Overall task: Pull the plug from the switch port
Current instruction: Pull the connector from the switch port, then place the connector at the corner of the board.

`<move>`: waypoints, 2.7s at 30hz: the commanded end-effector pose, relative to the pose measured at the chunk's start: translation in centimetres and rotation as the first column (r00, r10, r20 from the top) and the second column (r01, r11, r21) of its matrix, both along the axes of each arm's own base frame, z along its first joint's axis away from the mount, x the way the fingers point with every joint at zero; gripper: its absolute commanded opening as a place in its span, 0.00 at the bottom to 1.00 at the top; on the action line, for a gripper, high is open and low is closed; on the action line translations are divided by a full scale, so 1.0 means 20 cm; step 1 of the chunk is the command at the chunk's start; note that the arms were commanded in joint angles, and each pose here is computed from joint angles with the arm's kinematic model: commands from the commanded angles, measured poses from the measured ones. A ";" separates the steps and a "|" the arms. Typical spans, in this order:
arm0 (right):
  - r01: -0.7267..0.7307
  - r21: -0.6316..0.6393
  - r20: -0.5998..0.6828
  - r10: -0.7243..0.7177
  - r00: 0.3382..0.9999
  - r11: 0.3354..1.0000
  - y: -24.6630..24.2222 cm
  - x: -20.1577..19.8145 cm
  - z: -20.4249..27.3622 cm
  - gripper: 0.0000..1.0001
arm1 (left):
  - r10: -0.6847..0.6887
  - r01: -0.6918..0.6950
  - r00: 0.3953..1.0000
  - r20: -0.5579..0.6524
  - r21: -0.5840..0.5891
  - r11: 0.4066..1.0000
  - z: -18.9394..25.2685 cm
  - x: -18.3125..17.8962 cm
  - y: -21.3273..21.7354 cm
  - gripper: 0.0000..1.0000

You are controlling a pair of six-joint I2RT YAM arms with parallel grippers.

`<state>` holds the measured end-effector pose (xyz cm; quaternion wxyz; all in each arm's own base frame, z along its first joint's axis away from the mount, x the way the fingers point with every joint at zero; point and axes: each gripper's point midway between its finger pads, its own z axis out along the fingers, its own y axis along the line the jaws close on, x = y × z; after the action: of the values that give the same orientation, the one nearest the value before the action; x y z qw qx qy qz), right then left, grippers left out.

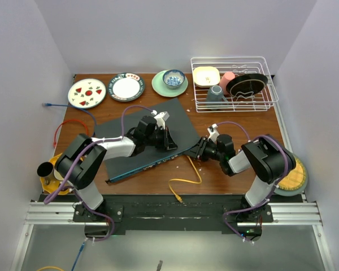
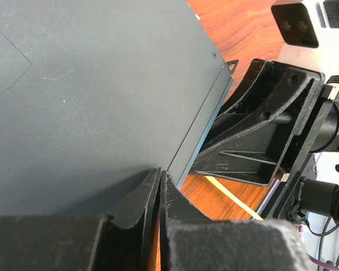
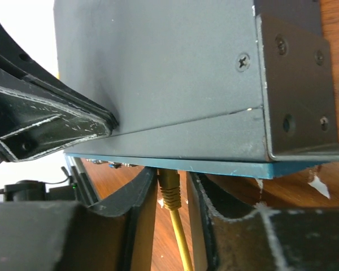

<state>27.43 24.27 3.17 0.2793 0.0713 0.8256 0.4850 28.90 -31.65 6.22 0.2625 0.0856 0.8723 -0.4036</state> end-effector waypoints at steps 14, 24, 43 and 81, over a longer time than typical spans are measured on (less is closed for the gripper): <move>0.032 0.018 0.046 -0.033 0.998 0.999 0.00 0.05 0.03 0.00 | -0.017 0.017 1.000 -0.025 -0.007 1.000 -0.02 -0.04 -0.02 0.07; 0.019 0.014 0.011 -0.019 1.000 1.000 -0.01 -0.01 -0.05 0.00 | -0.019 0.019 1.000 -0.022 -0.012 1.000 -0.01 -0.04 -0.03 0.07; -0.002 -0.016 0.002 0.002 1.000 1.000 -0.07 -0.14 -0.07 0.00 | -0.017 0.017 1.000 -0.023 -0.017 1.000 -0.01 -0.04 -0.03 0.07; 0.074 -0.134 0.397 -0.015 0.918 0.988 -0.12 0.02 1.01 0.00 | -0.197 0.423 0.775 0.601 -0.260 0.868 0.86 -0.45 -0.23 1.00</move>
<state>27.67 20.86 19.75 0.4358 -0.0172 0.8070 0.3982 20.13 -34.80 23.35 0.4338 0.2625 0.6583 -0.5563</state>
